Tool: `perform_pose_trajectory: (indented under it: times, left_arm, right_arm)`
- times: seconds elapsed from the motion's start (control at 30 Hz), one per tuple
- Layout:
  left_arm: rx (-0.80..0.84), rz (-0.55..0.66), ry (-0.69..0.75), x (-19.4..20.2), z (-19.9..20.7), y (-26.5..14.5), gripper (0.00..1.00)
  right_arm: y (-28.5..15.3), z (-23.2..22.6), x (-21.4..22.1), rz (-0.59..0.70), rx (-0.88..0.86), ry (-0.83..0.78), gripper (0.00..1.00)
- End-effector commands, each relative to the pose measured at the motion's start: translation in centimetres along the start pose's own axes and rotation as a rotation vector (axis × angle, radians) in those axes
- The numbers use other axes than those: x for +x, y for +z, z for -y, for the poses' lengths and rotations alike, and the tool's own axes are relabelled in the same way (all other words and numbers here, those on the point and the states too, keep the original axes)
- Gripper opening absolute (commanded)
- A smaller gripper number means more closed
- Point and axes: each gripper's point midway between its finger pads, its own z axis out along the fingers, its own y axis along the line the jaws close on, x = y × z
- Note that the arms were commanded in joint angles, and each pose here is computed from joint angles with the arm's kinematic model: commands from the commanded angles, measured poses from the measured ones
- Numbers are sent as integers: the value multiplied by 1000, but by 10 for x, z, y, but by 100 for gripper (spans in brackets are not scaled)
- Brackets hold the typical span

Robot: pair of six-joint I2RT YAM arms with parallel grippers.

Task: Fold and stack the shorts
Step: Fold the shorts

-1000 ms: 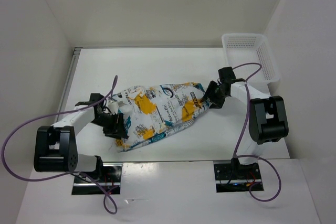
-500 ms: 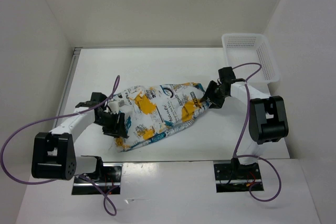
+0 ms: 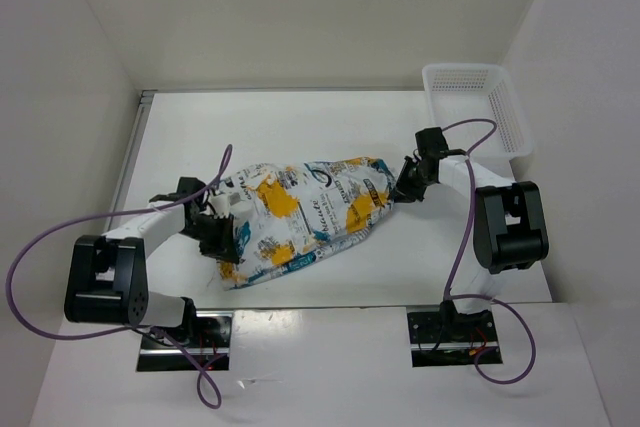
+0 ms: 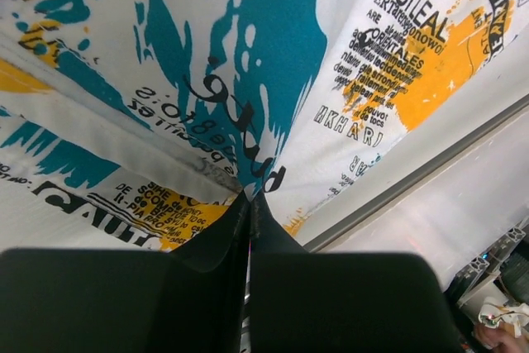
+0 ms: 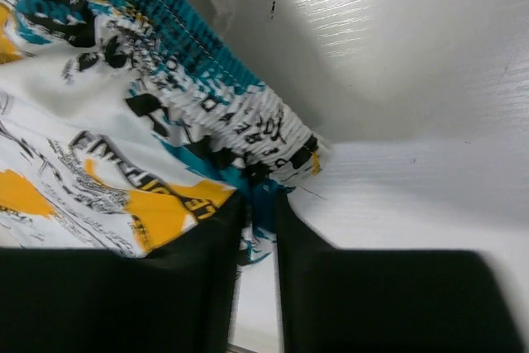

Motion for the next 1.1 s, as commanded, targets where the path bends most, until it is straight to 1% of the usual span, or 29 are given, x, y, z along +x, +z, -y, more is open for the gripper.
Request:
perform_pose_trajectory:
  times: [0.0,0.03,0.07,0.1,0.13,0.2,0.3,0.43,0.47,0.53,0.63,0.7,0.77,0.8,0.83,0.87,0.9,0.97,1.0,1.03,1.07]
  left_arm:
    - [16,-10,2,-3,4,-2,0]
    - [-1,0,9,-10,4,-6,0]
    - [-25,-4,7,-10,3,-12,0]
    - [-35,12,17,-16,4,-18,0]
    - [-46,39,34,-28,8,-28,0]
    - [-51,64,31,-39,10,-39,0]
    - [-70,133,47,-61,15,-61,0]
    - [-87,158,26,-70,13,-76,0]
    - [-92,167,9,-68,10,-81,0]
    - [-97,174,-9,-67,9,-88,0]
    - [-131,171,-57,-58,1,-97,0]
    - [-140,150,-85,-46,-3,-94,0]
    - [-146,116,-104,-32,-6,-87,0]
    - [-142,84,-132,-20,-10,-80,0]
    - [-129,90,-129,-18,-8,-77,0]
    - [-126,75,-138,-13,-9,-74,0]
    - [-105,76,-138,-11,-8,-68,7]
    - [-83,80,-136,-11,-6,-66,31]
    - [-75,94,-128,-15,-5,-65,46]
    - [-76,102,-123,-17,-6,-65,58]
    - [-82,135,-104,-29,-4,-73,69]
  right_arm:
    - [-2,-4,-14,41,-10,-10,18]
    - [-2,-4,-14,41,-10,-10,14]
    - [-6,-8,-21,64,-15,-15,6]
    - [-6,-7,-19,56,-10,-13,2]
    - [-10,-10,-24,76,-12,-17,1]
    - [-18,-13,-26,81,-15,-27,0]
    - [-37,-23,-32,103,-30,-46,0]
    - [-61,-34,-36,117,-53,-115,0]
    - [-62,-33,-32,97,-56,-122,2]
    - [-66,-38,-19,60,-61,-155,2]
    - [-68,-41,-5,29,-56,-202,6]
    - [-64,-38,11,-6,-38,-221,6]
    - [-58,-32,21,-28,-18,-205,7]
    - [-49,-22,30,-67,9,-185,7]
    - [-46,-18,32,-72,24,-182,10]
    - [-40,-14,35,-86,33,-166,28]
    - [-35,-9,40,-108,49,-160,40]
    - [-34,-10,38,-99,43,-162,65]
    - [-35,-12,33,-83,46,-166,68]
    - [-37,-15,29,-73,39,-168,68]
    - [-44,-20,18,-29,46,-176,68]
